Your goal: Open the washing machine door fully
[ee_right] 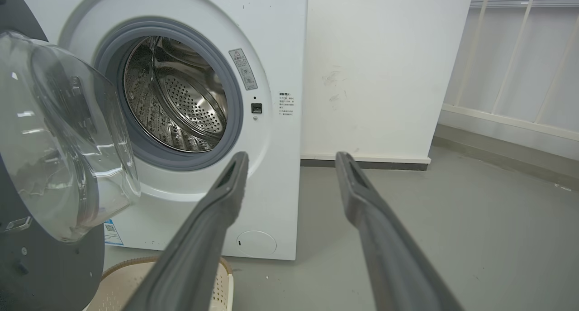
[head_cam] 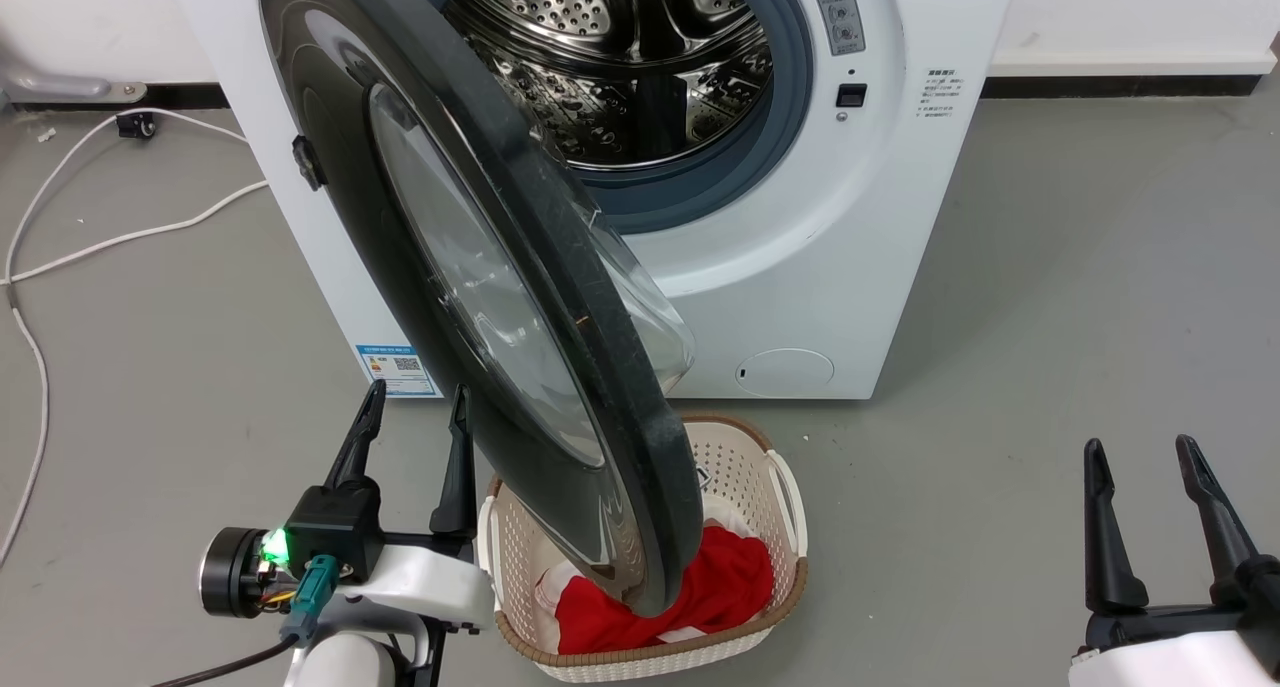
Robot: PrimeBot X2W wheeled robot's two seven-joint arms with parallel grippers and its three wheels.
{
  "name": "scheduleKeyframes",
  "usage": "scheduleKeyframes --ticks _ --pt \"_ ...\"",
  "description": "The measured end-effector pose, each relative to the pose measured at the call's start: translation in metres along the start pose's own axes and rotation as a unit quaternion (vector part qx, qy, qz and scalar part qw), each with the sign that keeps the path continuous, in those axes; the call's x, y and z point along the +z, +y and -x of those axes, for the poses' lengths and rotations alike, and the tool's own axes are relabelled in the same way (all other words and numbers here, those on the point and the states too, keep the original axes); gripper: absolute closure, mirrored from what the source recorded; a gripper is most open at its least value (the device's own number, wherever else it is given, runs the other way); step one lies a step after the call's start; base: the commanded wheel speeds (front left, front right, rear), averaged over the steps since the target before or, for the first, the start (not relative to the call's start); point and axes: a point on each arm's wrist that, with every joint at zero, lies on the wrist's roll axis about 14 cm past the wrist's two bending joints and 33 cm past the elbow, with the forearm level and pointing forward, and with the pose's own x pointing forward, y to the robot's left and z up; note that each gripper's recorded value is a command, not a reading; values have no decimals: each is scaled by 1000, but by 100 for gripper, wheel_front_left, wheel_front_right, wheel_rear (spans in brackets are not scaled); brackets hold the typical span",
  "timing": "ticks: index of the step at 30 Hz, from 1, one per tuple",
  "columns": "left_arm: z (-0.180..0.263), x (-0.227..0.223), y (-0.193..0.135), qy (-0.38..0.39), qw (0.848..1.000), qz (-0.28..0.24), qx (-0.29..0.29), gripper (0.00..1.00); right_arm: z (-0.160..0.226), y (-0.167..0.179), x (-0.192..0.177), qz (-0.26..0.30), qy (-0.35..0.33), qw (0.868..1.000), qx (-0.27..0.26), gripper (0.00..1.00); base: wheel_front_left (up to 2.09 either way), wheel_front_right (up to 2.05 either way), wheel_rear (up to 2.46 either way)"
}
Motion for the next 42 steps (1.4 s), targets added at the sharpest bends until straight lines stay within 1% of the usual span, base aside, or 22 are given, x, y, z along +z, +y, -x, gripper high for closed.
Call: scheduleKeyframes --ticks 1,2,3,12,16,18,23,28,32,35,38,42 --pt "0 -1 0 1 1000 0 0 18 0 0 0 0 1 1000 0 0 0 0 0" --pt "0 -2 0 2 1000 1 -1 55 0 0 0 -1 1 1000 0 0 0 0 0" --pt "0 -2 0 3 1000 1 -1 100 0 0 0 -2 1 1000 -1 0 0 0 0" --pt "-1 -3 -1 3 1000 3 -4 100 0 -2 -2 -6 3 1000 -4 0 0 0 0" --pt "-4 11 -1 -18 1000 4 -3 100 0 -3 -2 -6 5 1000 -5 0 0 0 0" --pt "-6 21 -1 -34 999 4 -2 100 0 -3 -2 -7 5 1000 -5 0 0 0 0" --pt "-16 73 3 -115 993 8 6 100 -1 -2 -3 -10 7 1000 -4 0 0 0 0" --pt "-17 138 3 -216 976 11 7 100 -2 -2 -6 -11 12 1000 -5 0 0 0 0" --pt "-10 189 -1 -296 955 12 2 100 -2 -3 -7 -13 14 1000 -6 0 0 0 0" --pt "-1 220 -9 -346 938 16 -13 100 -2 -3 -8 -14 15 1000 -7 0 0 0 0" --pt "7 237 -25 -373 927 24 -38 100 -2 -4 -9 -14 16 1000 -7 0 0 0 0" --pt "13 239 -56 -374 921 40 -96 100 -1 -5 -8 -15 16 1000 -9 0 0 0 0"
